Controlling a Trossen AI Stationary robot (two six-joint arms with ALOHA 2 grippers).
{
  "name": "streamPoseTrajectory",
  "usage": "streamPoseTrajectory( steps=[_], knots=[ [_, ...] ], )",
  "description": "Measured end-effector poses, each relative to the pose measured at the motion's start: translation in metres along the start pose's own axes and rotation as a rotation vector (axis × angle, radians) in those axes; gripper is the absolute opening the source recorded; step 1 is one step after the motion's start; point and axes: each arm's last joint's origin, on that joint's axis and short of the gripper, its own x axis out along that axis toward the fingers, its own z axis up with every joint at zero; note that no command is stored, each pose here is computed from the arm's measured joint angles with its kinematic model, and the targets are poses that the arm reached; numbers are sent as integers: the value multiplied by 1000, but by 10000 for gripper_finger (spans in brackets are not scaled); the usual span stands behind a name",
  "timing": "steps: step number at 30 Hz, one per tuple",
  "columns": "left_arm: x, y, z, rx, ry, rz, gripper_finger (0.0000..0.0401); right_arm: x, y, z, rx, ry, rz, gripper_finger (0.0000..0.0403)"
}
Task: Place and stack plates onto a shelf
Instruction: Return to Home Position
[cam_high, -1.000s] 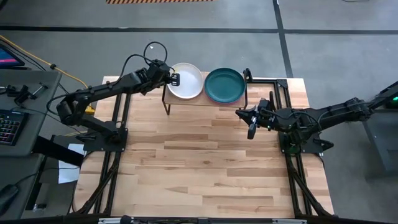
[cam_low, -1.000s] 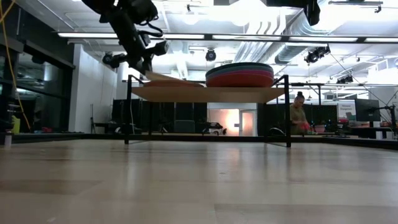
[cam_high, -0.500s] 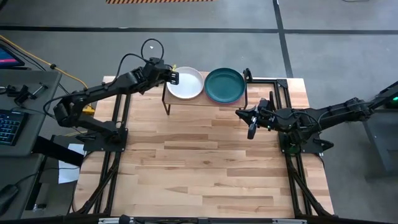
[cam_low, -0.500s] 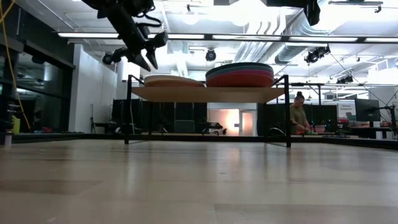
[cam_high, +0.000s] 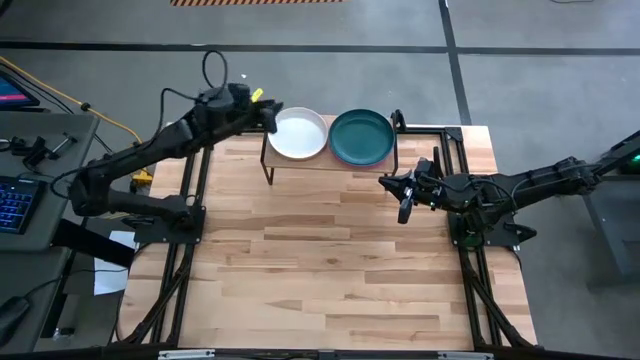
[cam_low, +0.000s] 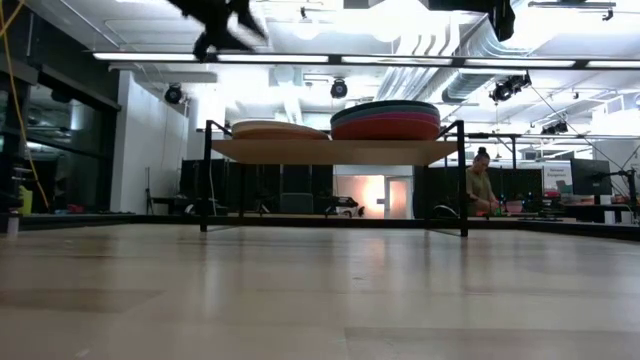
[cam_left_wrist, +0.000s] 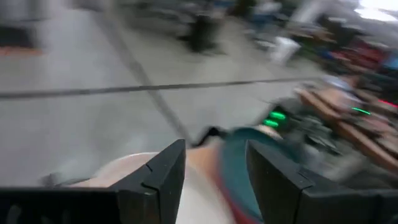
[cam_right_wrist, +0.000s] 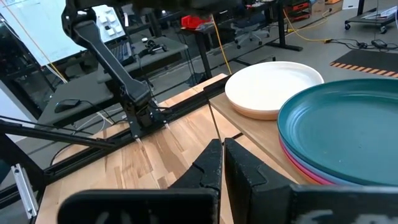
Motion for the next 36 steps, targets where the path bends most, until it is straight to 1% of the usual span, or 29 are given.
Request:
streamPoseTrajectory(
  steps=[2, 6, 14, 17, 20, 22, 25, 28, 32, 36],
  knots=[
    [-10, -13, 3, 41, -14, -125, 157, 0, 0, 0, -1, 0, 0, 0],
    [-28, -39, -3, 95, -14, -295, 157, 0, 0, 0, -3, 0, 0, 0],
    [-68, -101, -38, 240, 43, -630, 156, 0, 0, 0, -3, 0, 0, 0],
    [-84, -117, -49, 257, 57, -720, 156, 0, 0, 0, 0, 0, 2, 0],
    [-100, -128, -62, 235, 66, -761, 156, 0, 1, 0, 0, 11, 25, 0],
    [-110, -130, -75, 223, 57, -775, 156, 0, 1, 0, 0, 20, 45, 0],
    [-122, -127, -87, 161, -16, -771, 156, 0, 1, 0, 0, 21, 48, 0],
    [-129, -118, -96, 111, -93, -748, 156, 0, 1, 0, 0, 21, 48, 0],
    [-136, -104, -98, 80, -169, -760, 156, 0, 1, 0, 1, 21, 48, 0],
    [-142, -92, -93, 82, -197, -766, 156, 0, 1, -1, 24, 22, 48, 0]
  ],
)
